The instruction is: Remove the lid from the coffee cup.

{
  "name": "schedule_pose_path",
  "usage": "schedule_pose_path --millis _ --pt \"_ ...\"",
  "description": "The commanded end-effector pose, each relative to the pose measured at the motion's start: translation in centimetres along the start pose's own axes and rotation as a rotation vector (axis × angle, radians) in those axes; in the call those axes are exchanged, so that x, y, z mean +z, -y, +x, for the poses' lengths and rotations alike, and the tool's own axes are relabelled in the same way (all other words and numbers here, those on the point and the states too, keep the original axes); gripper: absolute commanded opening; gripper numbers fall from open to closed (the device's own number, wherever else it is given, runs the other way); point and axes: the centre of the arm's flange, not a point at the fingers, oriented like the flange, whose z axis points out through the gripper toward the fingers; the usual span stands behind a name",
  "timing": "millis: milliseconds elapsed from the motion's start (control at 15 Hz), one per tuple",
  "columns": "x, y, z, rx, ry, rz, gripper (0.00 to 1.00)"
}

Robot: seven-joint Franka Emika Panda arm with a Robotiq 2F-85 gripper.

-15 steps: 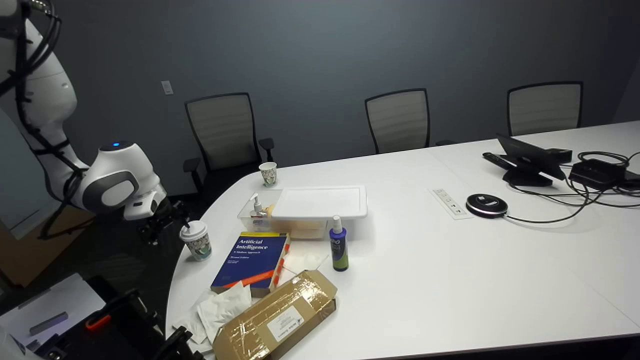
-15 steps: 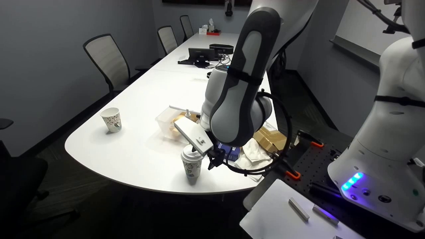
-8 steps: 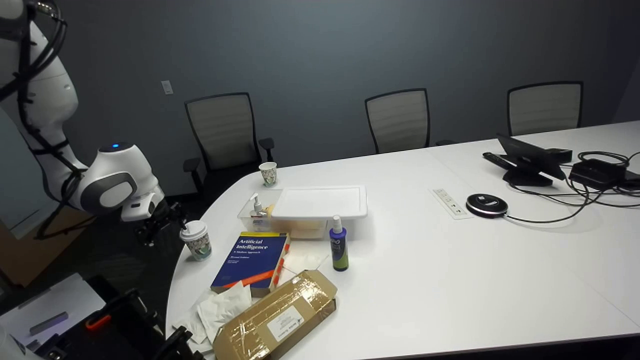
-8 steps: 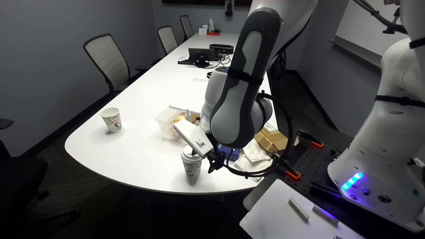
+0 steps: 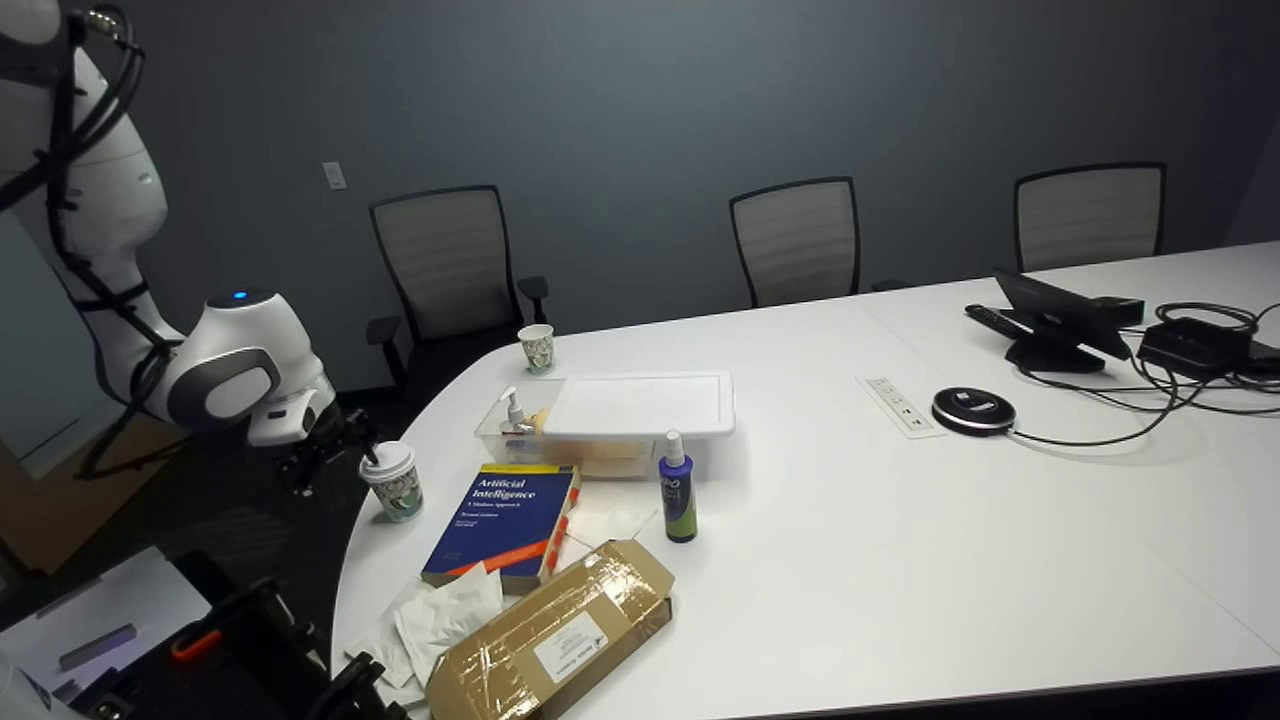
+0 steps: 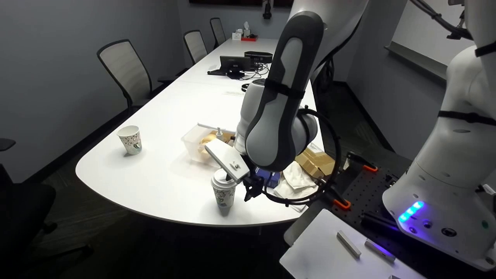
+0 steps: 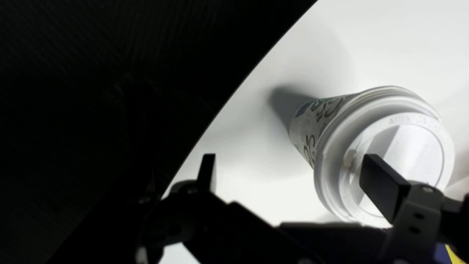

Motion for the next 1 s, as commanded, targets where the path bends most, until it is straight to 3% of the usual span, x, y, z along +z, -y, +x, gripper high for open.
schedule_pose_path --millis 0,400,467,600,933 --pt "0.44 0.25 -0.21 0.01 0.014 -0.002 1.0" --pt "0.79 0.4 -0.24 0.014 0.017 -0.007 0.97" --pt "0.83 0.41 -0.22 0.014 0.016 -0.007 0.74" --pt "0.78 0.33 -0.33 0.014 0.015 -0.007 0.68" --pt "0.63 0.53 -0.61 0.013 0.018 0.001 0.3"
